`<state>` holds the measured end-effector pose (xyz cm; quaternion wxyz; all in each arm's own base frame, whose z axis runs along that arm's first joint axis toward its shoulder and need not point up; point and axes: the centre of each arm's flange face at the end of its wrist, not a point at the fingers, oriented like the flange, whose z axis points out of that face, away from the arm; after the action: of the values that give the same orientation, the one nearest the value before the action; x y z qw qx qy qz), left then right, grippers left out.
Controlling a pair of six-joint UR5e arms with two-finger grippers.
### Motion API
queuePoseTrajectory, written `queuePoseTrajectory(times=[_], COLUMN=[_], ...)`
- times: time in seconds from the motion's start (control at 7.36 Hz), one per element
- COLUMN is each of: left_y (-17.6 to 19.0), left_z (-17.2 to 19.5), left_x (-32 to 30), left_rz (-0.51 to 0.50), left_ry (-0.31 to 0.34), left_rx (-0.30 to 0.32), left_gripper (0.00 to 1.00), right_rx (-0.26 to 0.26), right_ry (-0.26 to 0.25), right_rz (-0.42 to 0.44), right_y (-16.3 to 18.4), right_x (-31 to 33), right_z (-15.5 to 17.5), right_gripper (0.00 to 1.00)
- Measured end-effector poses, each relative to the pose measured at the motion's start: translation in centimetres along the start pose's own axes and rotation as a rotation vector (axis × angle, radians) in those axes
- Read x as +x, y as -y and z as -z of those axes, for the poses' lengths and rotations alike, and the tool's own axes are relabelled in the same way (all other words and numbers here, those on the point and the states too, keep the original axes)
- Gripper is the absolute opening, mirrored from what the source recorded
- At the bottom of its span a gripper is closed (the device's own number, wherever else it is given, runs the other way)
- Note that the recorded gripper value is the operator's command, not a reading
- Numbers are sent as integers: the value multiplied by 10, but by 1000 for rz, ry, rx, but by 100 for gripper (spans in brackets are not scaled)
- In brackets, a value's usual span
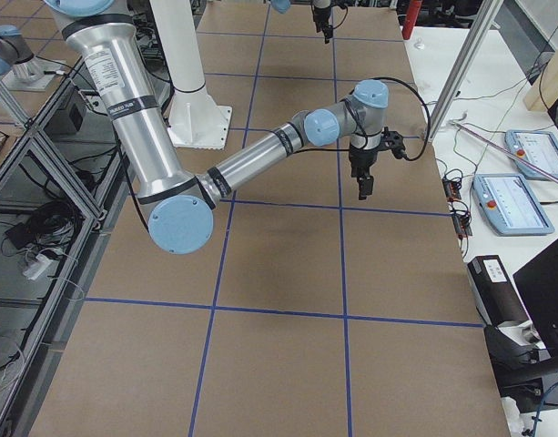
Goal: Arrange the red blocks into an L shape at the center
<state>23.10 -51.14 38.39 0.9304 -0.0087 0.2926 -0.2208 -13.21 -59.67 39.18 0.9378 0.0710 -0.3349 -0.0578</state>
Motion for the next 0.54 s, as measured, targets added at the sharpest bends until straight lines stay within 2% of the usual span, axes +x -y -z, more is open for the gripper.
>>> queuePoseTrajectory(times=[0.14,0.41,0.54], left_y=[18,56,72], left_z=[6,22,29], left_x=[-34,-103,-136], left_rz=[-100,-259,-330], left_ry=[-18,-56,-77], left_rx=[-31,-54,-58], left_gripper=[100,100,100], right_rx=[-18,-33,-39], right_ry=[15,71,71], right_rz=[-6,-44,-45], right_y=[-8,-40,-55], right_x=[32,113,144], right_z=[5,15,14], right_gripper=[99,99,99])
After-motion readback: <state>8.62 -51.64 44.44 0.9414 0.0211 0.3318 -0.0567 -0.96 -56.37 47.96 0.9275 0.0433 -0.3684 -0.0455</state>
